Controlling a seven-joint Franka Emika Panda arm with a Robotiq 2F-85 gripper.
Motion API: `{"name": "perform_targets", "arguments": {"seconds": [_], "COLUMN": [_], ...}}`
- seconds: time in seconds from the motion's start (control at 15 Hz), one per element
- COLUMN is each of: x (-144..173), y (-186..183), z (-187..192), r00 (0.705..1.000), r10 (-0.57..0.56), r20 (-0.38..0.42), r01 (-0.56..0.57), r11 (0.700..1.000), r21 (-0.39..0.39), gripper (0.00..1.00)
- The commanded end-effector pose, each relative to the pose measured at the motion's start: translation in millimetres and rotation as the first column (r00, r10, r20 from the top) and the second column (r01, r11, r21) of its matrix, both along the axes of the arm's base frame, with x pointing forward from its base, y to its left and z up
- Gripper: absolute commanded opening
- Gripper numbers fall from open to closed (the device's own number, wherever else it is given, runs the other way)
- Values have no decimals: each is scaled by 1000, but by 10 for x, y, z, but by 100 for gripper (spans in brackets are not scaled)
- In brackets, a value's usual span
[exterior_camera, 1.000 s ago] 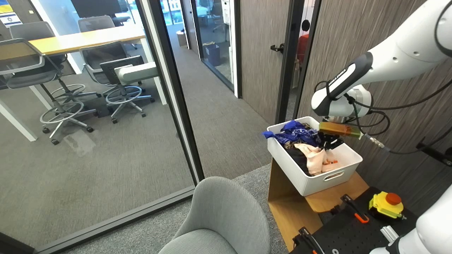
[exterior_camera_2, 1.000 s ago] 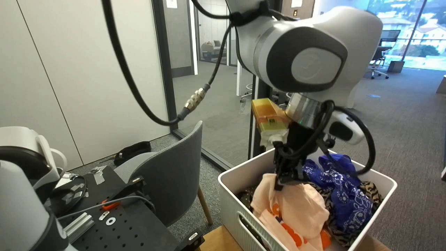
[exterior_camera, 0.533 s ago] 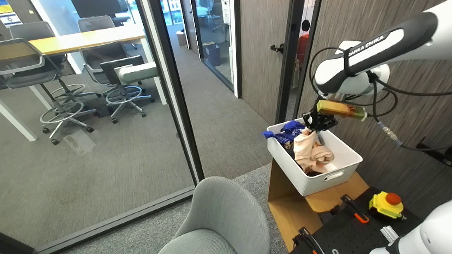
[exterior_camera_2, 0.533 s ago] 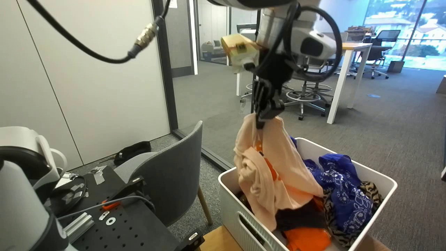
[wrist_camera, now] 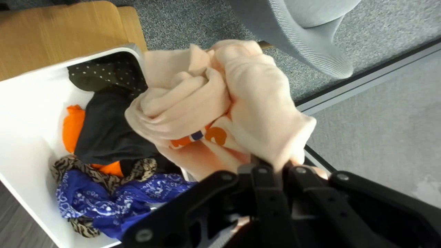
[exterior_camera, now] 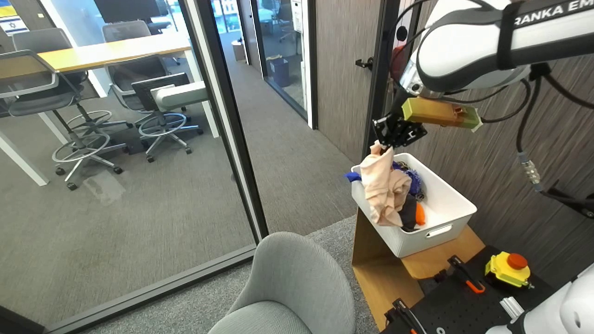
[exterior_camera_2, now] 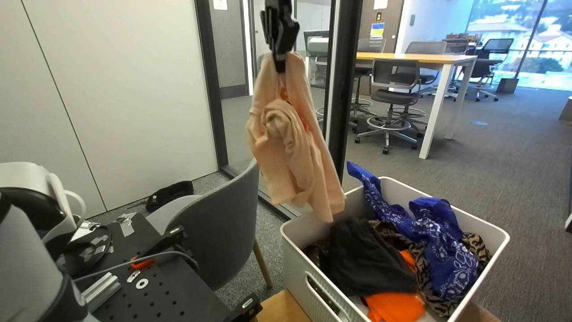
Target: Remove the peach clothing and the black clothing from the box and place them on the backrest of the grey chair
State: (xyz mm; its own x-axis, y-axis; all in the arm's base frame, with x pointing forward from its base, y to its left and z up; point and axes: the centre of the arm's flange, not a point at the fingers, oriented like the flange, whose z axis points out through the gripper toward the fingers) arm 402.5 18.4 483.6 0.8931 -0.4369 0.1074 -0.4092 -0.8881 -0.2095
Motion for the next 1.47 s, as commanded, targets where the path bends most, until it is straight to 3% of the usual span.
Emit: {"name": "perform_targets", "arguments": {"seconds": [0.0,0.27,0.47,0.73,1.0,1.4], "x": [-111,-204,-259,-265,-198,61], "y": [632,1201,1535,1916,2132,2119], "z": [650,970,887,608,245,-162], "r00": [996,980,967,950,942,954], "r10": [68,166,229,305,334,289], "r20": [61,106,115,68,6,-77], "r01": [-68,-162,-222,-298,-333,-295], "r11": [998,986,973,950,939,952], "r21": [-14,-42,-67,-93,-91,-79], "gripper": [4,3,3,3,3,3]}}
